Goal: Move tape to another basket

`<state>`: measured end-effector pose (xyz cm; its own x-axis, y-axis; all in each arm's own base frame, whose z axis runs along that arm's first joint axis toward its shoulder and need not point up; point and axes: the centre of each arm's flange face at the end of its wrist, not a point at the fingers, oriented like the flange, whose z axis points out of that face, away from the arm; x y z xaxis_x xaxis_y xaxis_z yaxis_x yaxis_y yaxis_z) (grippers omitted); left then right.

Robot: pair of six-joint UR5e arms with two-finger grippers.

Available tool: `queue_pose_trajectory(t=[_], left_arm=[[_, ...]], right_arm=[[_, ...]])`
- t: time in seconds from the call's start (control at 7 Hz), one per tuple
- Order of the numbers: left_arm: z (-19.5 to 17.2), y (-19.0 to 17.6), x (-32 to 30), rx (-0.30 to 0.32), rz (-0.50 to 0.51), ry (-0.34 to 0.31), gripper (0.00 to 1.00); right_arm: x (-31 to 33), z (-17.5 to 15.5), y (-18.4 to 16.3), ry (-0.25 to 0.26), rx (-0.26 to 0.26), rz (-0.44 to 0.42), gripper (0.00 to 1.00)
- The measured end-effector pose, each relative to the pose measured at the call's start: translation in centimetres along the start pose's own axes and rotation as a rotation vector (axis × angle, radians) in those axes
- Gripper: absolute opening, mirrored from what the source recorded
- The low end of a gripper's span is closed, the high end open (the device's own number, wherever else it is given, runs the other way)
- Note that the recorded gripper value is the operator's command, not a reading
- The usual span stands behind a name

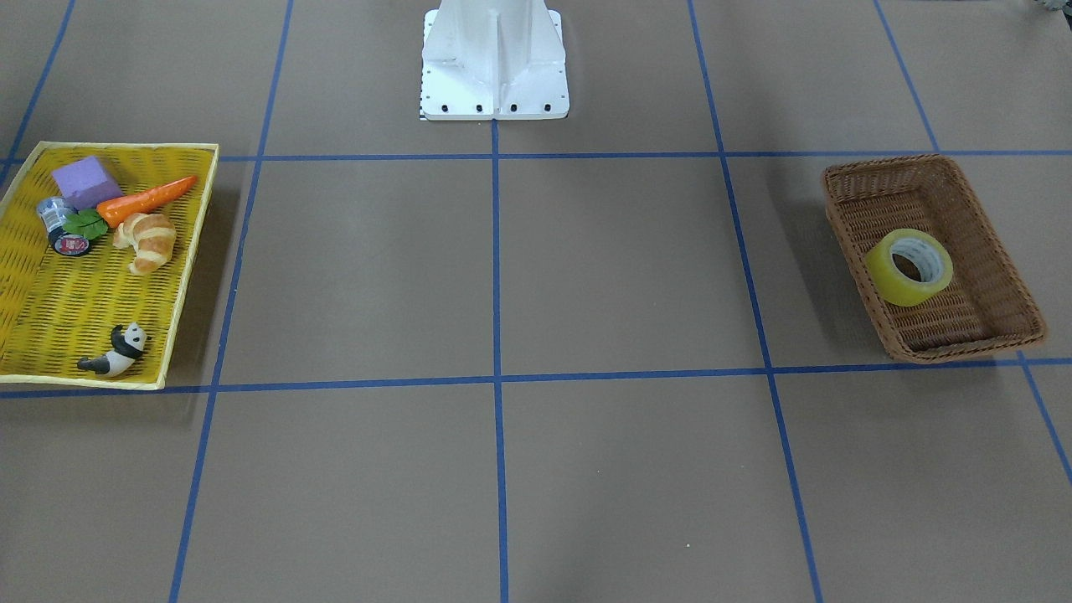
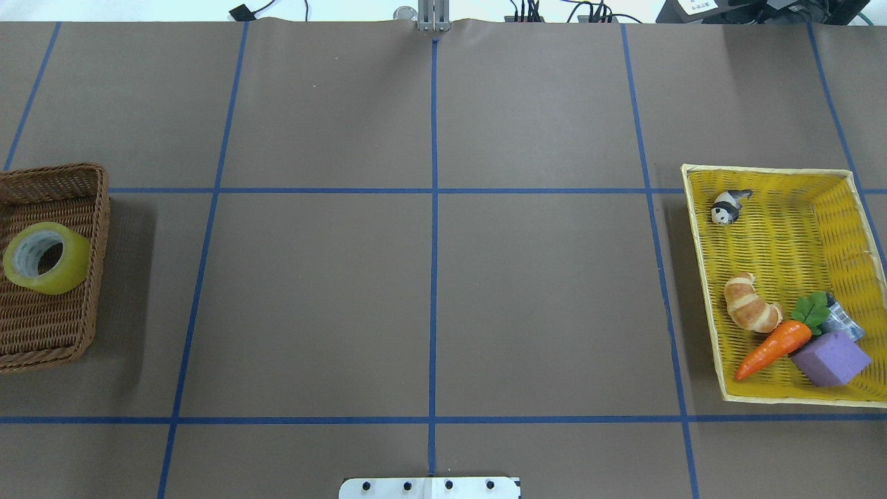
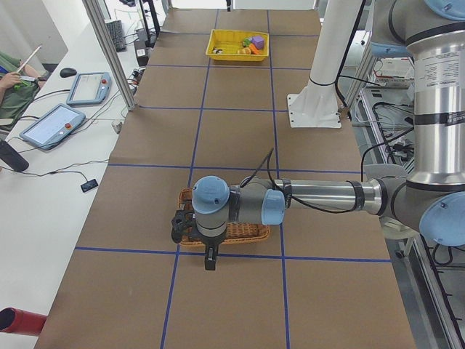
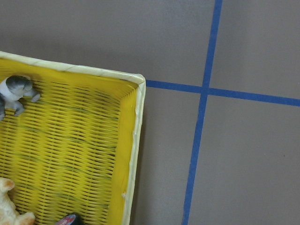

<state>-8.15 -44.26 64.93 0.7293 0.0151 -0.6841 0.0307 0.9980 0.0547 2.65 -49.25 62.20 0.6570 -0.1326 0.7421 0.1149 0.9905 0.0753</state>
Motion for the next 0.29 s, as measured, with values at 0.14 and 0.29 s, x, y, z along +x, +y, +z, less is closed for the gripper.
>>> queue_pose_trajectory(t=[0.14, 0.29], left_arm=[[0.04, 0.00, -0.01, -0.001, 0.000, 0.000, 0.99], [0.08, 0.00, -0.01, -0.002, 0.000, 0.000, 0.99]], right_arm=[[-0.04, -0.05, -0.01, 0.001, 0.001, -0.001, 1.00], [-0.11, -0.10, -0.02, 0.001, 0.002, -0.002, 1.00]])
